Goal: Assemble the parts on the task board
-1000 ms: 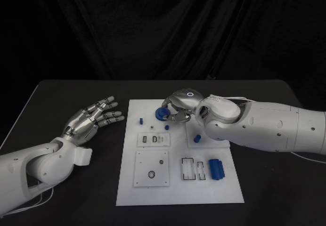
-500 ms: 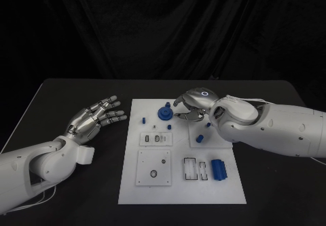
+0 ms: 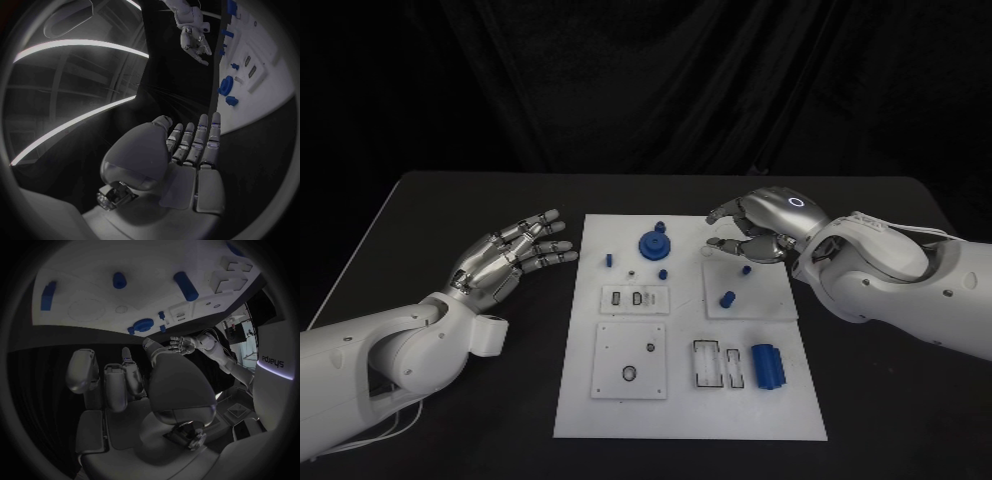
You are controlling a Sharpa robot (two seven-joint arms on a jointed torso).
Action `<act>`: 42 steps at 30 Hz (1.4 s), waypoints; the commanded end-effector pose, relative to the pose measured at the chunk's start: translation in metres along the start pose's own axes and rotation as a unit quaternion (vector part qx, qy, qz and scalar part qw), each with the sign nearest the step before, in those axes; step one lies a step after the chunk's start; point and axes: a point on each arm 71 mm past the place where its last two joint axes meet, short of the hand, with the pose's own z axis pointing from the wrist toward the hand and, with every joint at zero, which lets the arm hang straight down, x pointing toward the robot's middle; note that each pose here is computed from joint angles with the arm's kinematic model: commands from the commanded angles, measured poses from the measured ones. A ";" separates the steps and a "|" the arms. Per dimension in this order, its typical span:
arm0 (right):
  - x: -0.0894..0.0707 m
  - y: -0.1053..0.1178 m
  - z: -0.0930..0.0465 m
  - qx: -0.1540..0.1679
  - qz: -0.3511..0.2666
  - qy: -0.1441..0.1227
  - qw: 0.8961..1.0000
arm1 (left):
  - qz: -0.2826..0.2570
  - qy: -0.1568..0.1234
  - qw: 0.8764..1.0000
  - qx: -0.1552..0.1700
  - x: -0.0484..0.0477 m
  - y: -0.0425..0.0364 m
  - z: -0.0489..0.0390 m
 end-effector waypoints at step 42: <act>0.010 -0.080 -0.048 0.137 -0.010 0.052 0.989 | -0.002 0.025 1.000 0.011 0.0066 0.0043 0.0111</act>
